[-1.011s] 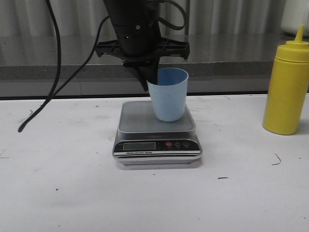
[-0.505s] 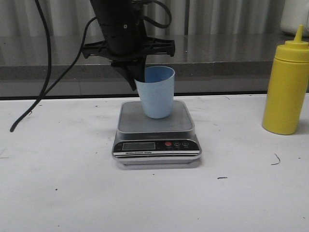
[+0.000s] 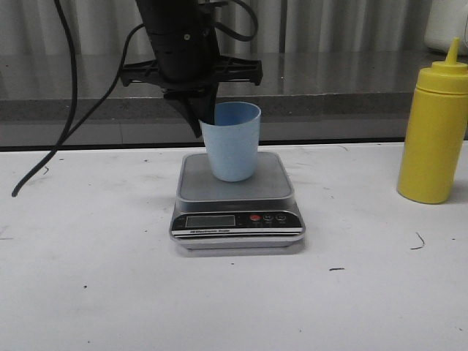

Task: Pour seasoning into cup on scale with both arms
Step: 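Lower the blue cup onto the scale platform with the left gripper, then open the left gripper and raise it away from the cup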

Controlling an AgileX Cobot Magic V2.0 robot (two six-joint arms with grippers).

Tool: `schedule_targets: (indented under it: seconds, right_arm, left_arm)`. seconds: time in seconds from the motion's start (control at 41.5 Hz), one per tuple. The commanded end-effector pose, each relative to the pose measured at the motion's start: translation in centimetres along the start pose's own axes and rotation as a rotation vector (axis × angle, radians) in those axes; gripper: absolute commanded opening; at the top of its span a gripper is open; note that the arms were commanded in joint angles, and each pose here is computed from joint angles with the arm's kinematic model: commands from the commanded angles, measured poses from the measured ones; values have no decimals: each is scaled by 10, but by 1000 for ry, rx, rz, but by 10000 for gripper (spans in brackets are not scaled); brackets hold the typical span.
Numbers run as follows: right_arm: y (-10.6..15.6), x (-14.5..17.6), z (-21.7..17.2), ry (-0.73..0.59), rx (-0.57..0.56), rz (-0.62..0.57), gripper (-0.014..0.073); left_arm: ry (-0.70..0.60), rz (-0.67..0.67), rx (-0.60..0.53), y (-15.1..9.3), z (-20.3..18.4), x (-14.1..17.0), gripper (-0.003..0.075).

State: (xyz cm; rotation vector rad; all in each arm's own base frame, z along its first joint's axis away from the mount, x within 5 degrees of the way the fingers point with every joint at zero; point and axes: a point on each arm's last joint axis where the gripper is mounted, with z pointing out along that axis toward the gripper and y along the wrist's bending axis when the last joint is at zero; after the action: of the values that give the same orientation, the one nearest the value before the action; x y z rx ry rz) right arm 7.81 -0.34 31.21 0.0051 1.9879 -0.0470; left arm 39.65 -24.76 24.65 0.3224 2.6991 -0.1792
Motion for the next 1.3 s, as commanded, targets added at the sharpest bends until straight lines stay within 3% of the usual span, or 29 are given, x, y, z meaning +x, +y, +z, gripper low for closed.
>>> schedule_targets:
  seconds: [0.0,0.361,0.457,0.626,0.698,0.866,1.059,1.276]
  right_arm:
    - [-1,-13,-2,-78,6,-20,508]
    - [-1,-13,-2,-78,6,-20,508]
    - [-1,-13,-2,-78,6,-20,508]
    - [-1,-13,-2,-78,6,-20,508]
    - [-1,-13,-2,-78,6,-20,508]
    - [-1,-13,-2,-78,6,-20,508]
    - [-1,-13,-2,-78,6,-20,508]
    - [-1,-13,-2,-78,6,-20,508]
  left_arm:
    - [-64,4,-1,3,-37,-12,-19]
    - [-80,4,3,2,-39,-14,1]
    - [-83,3,6,2,-39,-14,104]
    - [-91,5,9,2,-39,-15,356]
    - [-96,8,10,2,-41,-15,417]
    - [-104,71,5,4,-66,-13,428]
    - [-132,155,-3,12,-123,-4,427]
    - [-239,162,4,27,-178,28,427]
